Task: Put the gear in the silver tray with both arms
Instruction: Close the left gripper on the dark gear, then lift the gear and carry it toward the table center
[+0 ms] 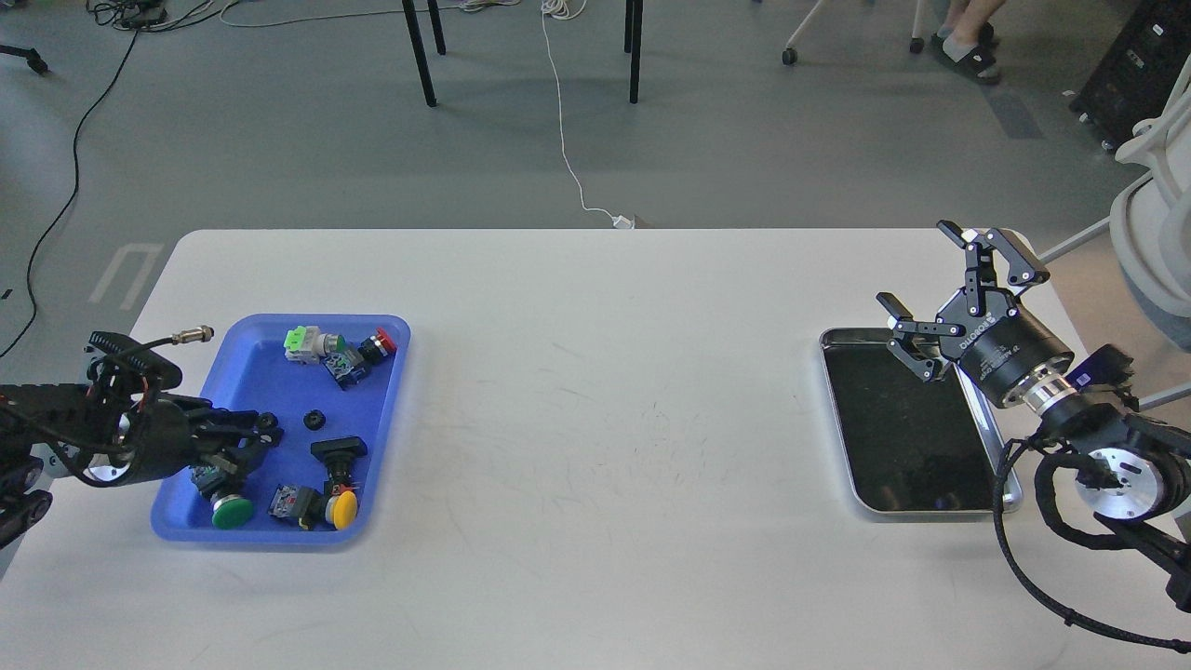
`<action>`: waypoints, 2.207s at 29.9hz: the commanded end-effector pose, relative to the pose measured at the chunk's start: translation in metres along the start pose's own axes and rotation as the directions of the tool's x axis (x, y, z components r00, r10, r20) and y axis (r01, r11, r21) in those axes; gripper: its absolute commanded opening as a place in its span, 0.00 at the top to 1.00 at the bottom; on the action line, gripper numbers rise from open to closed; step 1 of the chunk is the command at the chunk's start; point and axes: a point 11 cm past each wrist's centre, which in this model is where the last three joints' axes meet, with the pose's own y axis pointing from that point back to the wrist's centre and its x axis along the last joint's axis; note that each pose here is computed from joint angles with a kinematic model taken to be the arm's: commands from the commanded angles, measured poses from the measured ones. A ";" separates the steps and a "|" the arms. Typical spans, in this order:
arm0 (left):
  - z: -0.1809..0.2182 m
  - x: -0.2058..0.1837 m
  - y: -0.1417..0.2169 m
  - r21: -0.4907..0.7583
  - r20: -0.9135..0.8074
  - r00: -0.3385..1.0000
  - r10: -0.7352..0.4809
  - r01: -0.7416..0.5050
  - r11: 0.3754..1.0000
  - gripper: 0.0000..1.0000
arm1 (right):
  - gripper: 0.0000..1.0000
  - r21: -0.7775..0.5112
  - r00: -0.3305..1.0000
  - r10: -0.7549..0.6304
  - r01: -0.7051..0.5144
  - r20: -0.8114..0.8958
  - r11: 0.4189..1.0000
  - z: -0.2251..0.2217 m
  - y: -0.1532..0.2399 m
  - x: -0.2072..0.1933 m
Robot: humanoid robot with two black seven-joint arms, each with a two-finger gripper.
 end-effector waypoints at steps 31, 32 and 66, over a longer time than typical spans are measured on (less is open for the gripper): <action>-0.004 0.013 0.000 0.009 -0.010 1.000 0.028 -0.028 1.000 0.91 | 0.01 0.000 1.000 -0.002 0.002 0.001 1.000 0.000 0.000 -0.001; -0.004 0.024 0.001 0.009 0.001 0.999 0.047 -0.047 0.999 0.91 | 0.01 0.000 1.000 -0.001 0.001 0.000 1.000 0.000 0.000 0.000; 0.208 0.236 0.025 -0.422 0.421 0.839 0.345 -0.156 0.893 0.89 | 0.01 0.011 1.000 0.010 -0.010 -0.002 1.000 -0.003 -0.001 0.002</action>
